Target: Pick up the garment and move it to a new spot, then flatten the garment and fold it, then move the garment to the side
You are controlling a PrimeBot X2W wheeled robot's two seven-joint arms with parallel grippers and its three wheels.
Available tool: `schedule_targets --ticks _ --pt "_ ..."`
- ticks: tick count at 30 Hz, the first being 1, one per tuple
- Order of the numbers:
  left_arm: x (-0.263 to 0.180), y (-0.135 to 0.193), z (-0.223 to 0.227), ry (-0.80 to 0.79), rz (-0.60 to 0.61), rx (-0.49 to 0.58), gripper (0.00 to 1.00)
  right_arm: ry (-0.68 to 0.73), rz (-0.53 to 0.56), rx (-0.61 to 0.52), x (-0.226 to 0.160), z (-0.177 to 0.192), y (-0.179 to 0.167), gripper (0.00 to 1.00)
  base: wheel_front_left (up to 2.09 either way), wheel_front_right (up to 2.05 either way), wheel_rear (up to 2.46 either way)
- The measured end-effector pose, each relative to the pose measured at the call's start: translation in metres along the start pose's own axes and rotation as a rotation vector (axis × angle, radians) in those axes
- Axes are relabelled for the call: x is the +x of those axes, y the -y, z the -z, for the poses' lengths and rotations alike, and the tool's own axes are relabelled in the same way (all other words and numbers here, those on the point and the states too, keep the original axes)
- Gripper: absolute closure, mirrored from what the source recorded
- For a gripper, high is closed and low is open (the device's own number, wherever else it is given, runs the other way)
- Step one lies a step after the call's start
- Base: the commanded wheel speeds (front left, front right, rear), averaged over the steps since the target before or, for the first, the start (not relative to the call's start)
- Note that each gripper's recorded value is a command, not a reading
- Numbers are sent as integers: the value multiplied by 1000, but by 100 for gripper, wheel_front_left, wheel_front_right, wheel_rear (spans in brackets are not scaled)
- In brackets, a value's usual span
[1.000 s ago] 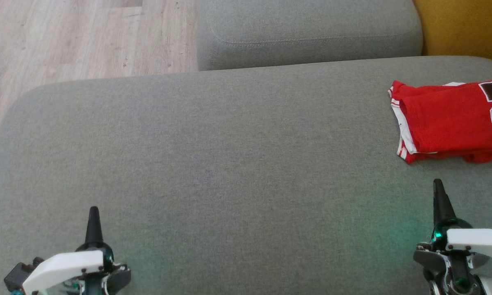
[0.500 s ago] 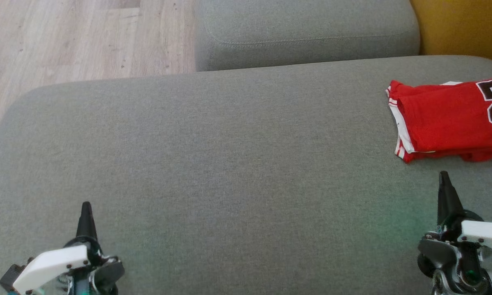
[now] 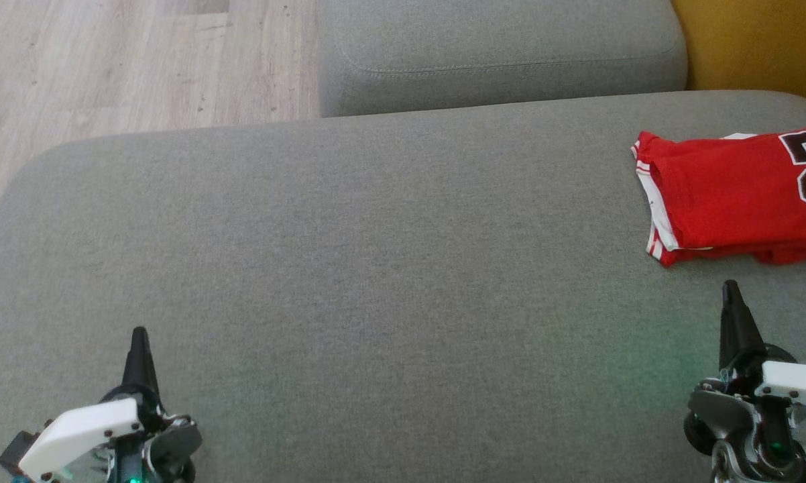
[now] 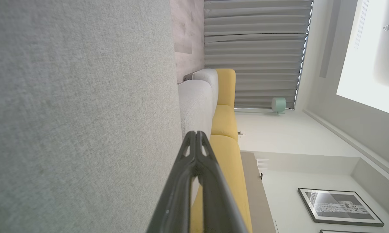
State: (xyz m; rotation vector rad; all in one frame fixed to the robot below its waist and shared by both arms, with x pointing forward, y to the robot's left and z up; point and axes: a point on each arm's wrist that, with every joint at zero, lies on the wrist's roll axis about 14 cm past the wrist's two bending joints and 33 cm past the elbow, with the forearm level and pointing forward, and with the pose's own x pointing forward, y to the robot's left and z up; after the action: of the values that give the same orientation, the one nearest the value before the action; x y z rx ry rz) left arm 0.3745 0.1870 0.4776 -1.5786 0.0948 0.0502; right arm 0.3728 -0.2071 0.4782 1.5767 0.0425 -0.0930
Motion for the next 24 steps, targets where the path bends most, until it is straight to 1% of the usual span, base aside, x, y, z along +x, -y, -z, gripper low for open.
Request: schedule_targets --ticks 24 --pt "0 0 -1 3 1 -6 100 -2 1 3 0 -1 0 100 0 0 0"
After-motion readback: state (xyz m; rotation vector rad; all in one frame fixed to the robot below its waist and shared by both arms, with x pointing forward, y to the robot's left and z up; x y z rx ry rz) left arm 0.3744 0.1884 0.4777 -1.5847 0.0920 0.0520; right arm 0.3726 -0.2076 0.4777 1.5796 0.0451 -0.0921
